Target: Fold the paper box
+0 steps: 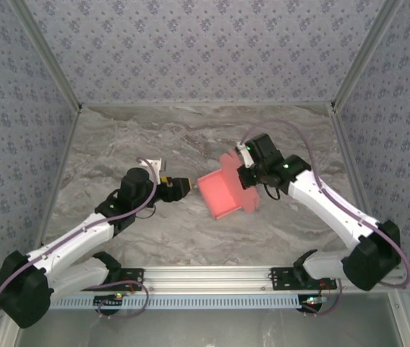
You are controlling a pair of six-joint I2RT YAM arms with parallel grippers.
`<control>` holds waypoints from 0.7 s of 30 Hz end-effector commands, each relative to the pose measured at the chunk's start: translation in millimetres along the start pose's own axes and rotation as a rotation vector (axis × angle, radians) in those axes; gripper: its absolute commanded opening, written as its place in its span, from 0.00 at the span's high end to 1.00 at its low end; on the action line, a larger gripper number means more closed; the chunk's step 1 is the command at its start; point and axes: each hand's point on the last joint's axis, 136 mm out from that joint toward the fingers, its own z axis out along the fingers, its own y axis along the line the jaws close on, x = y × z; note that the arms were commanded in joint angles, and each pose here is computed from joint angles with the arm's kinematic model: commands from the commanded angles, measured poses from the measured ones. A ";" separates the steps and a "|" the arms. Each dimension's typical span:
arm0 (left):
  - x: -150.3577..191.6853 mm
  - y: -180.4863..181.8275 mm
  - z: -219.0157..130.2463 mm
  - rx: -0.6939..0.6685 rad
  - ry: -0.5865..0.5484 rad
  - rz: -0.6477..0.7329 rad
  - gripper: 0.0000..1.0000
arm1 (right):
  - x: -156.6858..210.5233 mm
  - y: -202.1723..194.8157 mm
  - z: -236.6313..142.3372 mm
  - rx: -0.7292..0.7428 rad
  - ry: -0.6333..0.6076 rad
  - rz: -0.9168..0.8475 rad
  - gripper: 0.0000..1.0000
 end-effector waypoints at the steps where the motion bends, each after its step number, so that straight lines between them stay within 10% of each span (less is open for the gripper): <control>1: 0.2 14.1 -1.3 -0.017 -0.006 0.003 0.13 | 14.0 -0.9 -2.6 0.046 0.175 -0.349 0.99; 13: 28.9 1.1 5.3 0.205 -0.069 0.134 0.15 | -10.4 57.8 36.6 -0.077 0.148 -0.946 0.95; 21: 43.4 -1.4 8.6 0.201 -0.068 0.368 0.15 | -34.7 69.4 26.7 -0.007 0.018 -1.000 0.63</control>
